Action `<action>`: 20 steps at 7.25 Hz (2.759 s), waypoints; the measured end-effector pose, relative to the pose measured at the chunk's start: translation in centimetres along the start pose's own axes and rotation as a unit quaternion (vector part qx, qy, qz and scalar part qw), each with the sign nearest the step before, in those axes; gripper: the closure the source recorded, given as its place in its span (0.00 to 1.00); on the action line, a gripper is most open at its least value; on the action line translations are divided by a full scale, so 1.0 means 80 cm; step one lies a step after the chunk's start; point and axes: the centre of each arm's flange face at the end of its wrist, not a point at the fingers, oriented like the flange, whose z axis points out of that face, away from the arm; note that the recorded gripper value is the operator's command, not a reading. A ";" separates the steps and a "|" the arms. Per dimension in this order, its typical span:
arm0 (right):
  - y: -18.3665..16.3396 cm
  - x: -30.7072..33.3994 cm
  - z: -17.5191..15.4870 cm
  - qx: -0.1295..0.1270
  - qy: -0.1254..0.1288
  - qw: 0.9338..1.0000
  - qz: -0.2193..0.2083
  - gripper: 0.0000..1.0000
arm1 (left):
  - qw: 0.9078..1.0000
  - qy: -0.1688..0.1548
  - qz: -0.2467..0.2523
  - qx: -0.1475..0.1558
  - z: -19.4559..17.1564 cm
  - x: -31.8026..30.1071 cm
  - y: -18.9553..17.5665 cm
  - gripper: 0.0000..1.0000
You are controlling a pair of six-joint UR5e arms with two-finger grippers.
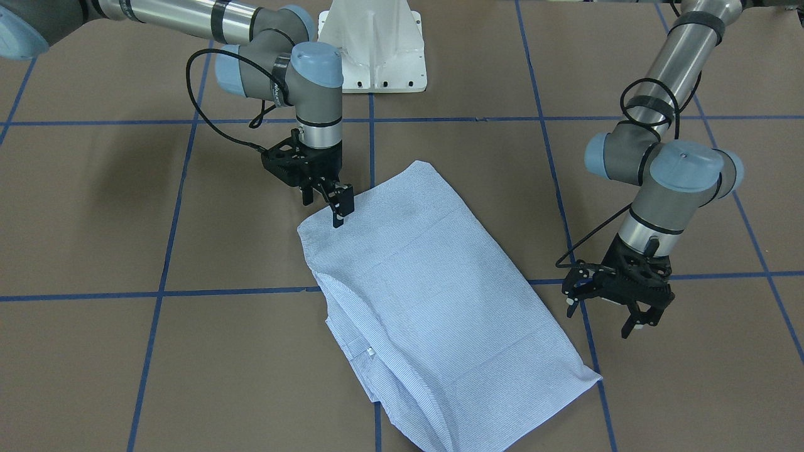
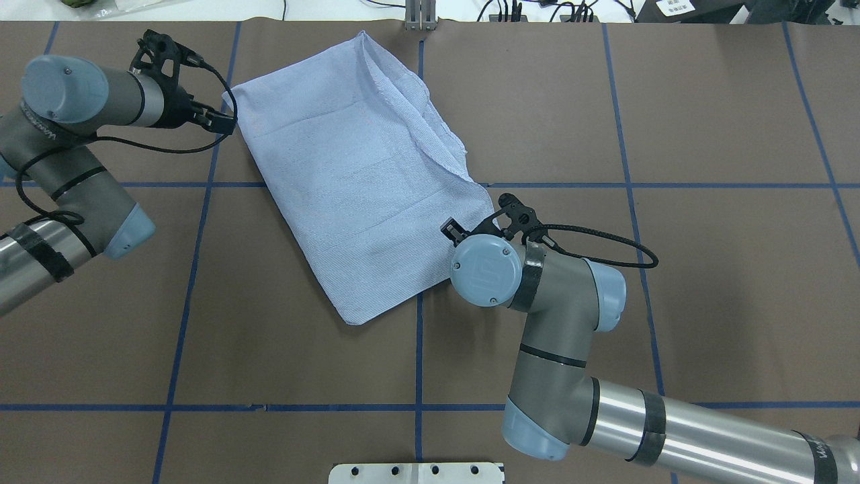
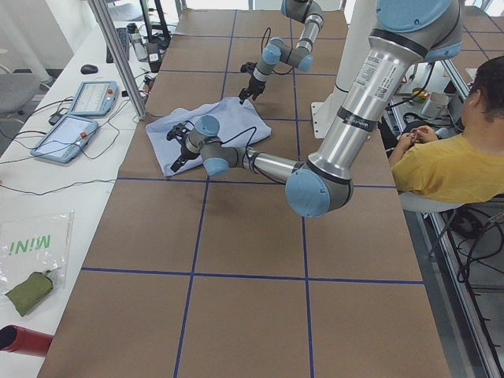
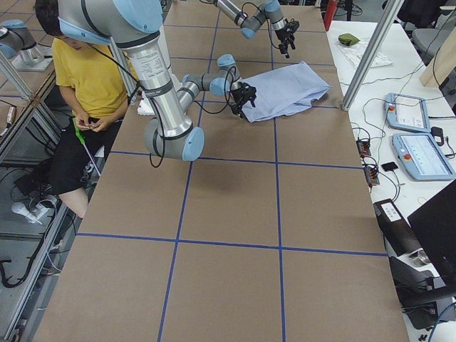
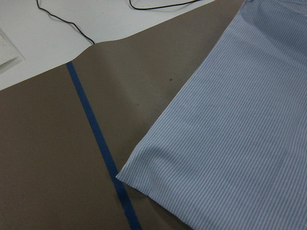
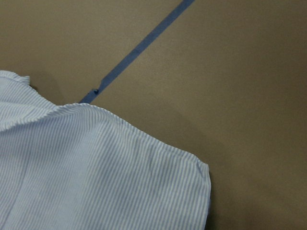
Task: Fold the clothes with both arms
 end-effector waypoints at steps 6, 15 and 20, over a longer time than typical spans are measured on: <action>0.021 -0.030 0.017 0.023 -0.001 1.000 -0.003 1.00 | 1.000 -0.001 0.000 -0.001 0.001 0.000 0.001 0.00; 0.024 -0.041 0.002 0.019 -0.011 1.000 -0.004 1.00 | 1.000 0.001 -0.001 0.001 -0.001 0.001 -0.001 0.00; 0.021 -0.044 -0.013 0.015 -0.023 1.000 0.000 1.00 | 0.974 0.119 -0.191 -0.013 -0.118 0.115 0.069 0.00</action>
